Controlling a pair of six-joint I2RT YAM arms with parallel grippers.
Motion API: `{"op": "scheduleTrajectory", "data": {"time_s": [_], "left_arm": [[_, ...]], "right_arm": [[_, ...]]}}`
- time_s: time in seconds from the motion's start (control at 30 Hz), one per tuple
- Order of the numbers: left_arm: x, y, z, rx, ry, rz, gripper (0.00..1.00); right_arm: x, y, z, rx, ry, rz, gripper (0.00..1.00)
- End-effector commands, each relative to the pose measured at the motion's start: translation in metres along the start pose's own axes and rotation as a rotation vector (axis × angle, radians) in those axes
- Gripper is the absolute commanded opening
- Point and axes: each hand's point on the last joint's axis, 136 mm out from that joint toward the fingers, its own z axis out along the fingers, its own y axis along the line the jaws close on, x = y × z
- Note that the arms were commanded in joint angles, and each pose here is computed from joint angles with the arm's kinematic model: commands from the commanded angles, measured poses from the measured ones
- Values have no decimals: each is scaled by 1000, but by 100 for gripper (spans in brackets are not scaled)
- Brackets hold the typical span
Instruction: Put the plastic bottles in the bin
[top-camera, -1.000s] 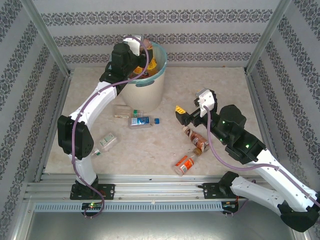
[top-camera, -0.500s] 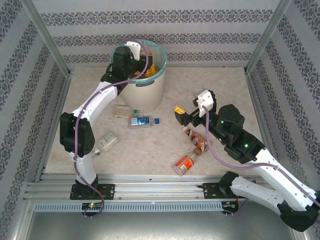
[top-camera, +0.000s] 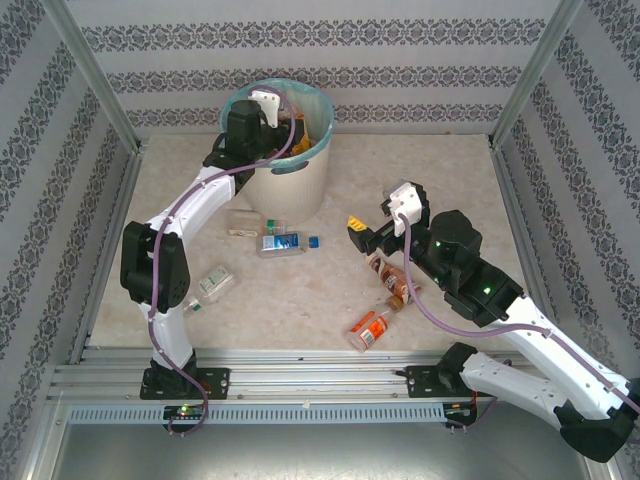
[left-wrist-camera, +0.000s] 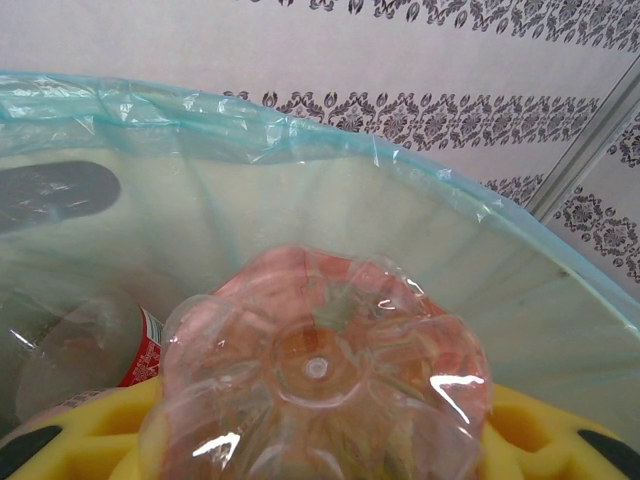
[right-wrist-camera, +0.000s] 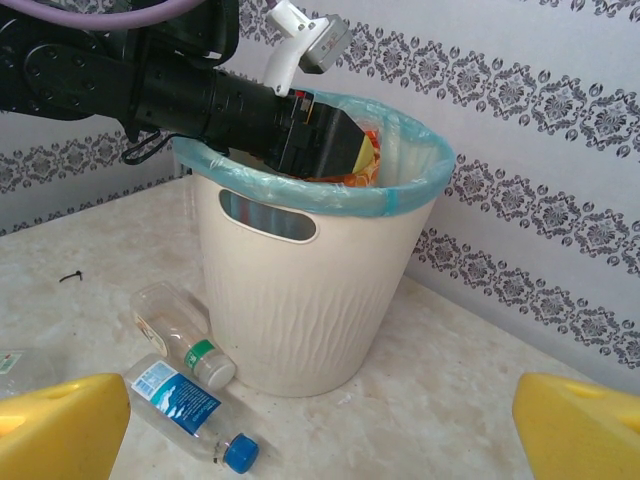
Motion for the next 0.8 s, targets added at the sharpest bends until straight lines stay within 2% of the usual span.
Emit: {"op": "scheduleTrajectory", "data": {"time_s": [0.0, 0.1, 0.2, 0.3, 0.4, 0.47, 0.53, 0.67, 0.77], "left_arm": [[39, 39, 10, -90, 113, -18, 49], [-1, 26, -3, -57, 35, -30, 65], [-51, 8, -26, -9, -67, -36, 76], [-96, -9, -52, 31, -168, -38, 78], [-120, -18, -72, 43, -223, -27, 77], [-126, -17, -80, 25, -235, -23, 73], [-121, -14, -79, 7, -210, -24, 63], [-88, -4, -63, -21, -91, -65, 38], [-63, 4, -50, -44, -19, -97, 27]], "right_arm": [[1, -2, 0, 16, 2, -11, 98], [-1, -2, -1, 17, -4, -8, 98], [-4, -2, 0, 13, -10, -3, 98], [-4, 0, 1, 5, -12, 5, 98], [-1, 2, 3, -1, -6, 9, 98], [-1, 2, 4, -2, -4, 11, 98], [1, 3, 5, -6, -1, 11, 98], [0, 3, 6, -5, -1, 9, 98], [1, 4, 6, -12, -1, 15, 98]]}}
